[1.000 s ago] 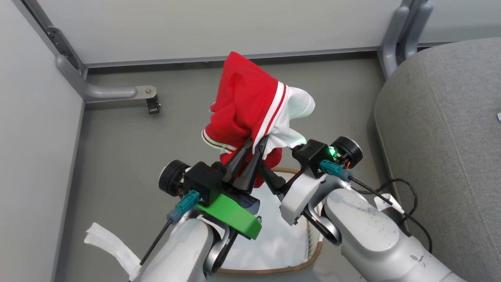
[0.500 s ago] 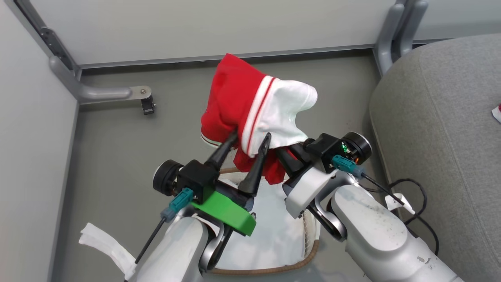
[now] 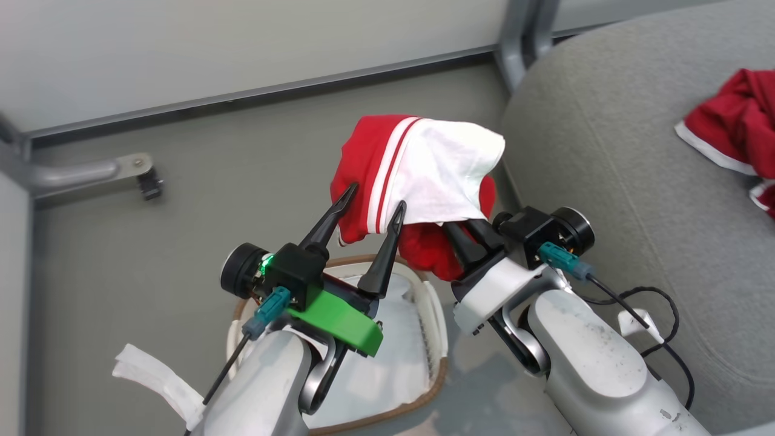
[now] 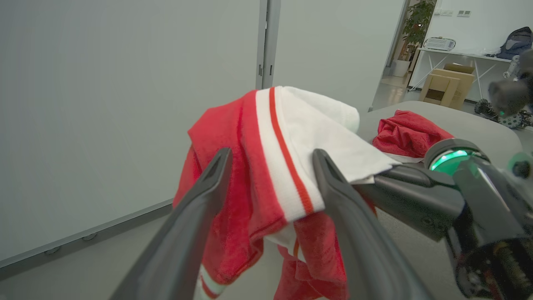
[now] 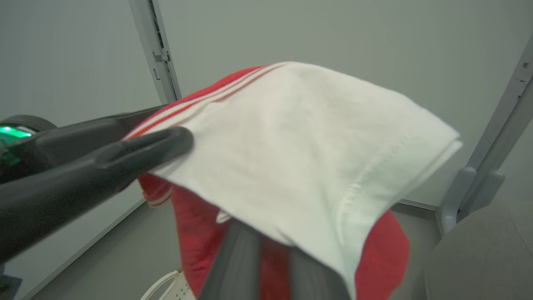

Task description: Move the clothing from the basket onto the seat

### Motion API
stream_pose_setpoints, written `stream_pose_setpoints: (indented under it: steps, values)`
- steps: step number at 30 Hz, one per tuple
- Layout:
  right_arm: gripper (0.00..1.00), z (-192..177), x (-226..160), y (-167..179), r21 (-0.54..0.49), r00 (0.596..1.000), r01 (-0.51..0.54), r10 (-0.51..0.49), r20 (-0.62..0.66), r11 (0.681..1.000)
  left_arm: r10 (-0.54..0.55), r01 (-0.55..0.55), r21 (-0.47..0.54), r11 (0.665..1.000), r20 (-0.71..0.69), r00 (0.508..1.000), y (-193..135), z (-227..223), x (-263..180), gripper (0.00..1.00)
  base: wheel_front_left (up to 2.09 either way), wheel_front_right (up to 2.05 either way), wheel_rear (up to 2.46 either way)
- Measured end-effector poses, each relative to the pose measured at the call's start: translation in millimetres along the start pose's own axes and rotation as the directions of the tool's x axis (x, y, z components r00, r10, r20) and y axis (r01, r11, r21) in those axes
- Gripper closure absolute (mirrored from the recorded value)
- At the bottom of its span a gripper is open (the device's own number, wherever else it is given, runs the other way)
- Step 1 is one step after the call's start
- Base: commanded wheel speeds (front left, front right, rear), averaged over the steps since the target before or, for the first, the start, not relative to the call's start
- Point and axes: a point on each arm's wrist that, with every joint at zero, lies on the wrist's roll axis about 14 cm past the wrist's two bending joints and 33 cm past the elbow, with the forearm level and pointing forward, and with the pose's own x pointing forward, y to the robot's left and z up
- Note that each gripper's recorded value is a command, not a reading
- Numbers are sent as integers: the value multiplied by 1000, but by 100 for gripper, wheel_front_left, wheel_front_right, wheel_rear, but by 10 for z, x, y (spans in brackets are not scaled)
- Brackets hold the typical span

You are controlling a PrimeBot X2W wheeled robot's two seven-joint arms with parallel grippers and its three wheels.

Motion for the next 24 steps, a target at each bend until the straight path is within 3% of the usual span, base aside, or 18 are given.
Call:
stream_pose_setpoints:
  steps: [9,16,24]
  values:
    - [100,54,-488,-645,6,973,230,-230,8,973,-141,140,-37,989,-26,990,-372,-211,314,0,0,0,0]
    - [100,145,-1030,-1124,0,904,426,-426,24,905,-256,251,-76,965,-65,965,-698,-459,495,0,0,0,0]
    - [100,239,-1639,-1506,3,794,606,-606,46,795,-373,359,-138,923,-97,923,-1102,-678,568,0,0,0,0]
